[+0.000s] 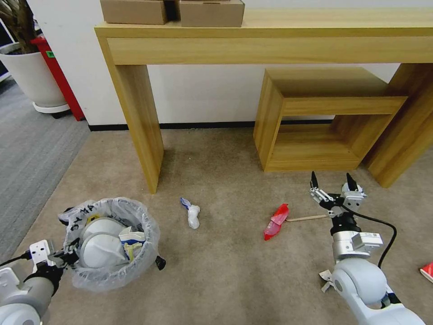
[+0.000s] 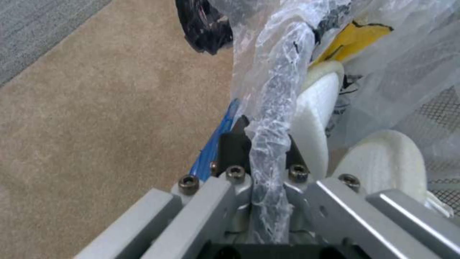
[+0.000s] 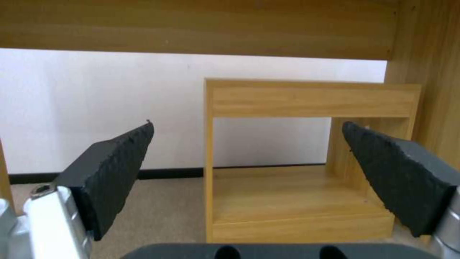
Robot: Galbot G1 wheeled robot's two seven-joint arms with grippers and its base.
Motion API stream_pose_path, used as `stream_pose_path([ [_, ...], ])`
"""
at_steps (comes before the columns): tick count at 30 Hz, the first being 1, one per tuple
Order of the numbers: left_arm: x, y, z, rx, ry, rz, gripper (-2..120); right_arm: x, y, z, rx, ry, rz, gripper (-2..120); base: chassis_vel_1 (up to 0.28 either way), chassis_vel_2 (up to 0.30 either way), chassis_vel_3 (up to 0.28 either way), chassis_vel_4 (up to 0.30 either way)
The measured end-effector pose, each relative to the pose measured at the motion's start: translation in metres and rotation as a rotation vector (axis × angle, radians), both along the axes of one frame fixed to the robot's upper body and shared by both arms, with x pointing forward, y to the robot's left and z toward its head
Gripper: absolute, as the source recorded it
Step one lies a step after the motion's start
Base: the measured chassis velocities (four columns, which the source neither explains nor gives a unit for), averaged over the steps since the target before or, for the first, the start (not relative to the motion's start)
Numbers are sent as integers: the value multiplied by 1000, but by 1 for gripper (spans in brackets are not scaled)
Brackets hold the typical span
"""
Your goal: Pick up the trash bin and place the garbage on the floor into it.
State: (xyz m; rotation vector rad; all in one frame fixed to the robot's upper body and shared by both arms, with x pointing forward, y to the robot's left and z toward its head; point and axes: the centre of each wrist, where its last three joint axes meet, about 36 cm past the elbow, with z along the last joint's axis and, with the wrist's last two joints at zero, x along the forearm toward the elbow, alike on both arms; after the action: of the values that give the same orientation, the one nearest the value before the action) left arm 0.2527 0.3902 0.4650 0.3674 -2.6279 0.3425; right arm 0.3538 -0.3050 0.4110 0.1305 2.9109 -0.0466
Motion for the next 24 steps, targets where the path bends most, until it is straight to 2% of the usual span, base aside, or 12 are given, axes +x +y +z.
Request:
stream_pose_path([
  [16, 13, 6, -4, -6, 1, 13, 1, 3, 5, -16, -11, 15, -9, 100, 0, 0, 0, 0],
  [24, 12, 6, -4, -9, 0, 14, 1, 3, 5, -11, -12, 23, -7, 100, -1, 6, 6, -6],
])
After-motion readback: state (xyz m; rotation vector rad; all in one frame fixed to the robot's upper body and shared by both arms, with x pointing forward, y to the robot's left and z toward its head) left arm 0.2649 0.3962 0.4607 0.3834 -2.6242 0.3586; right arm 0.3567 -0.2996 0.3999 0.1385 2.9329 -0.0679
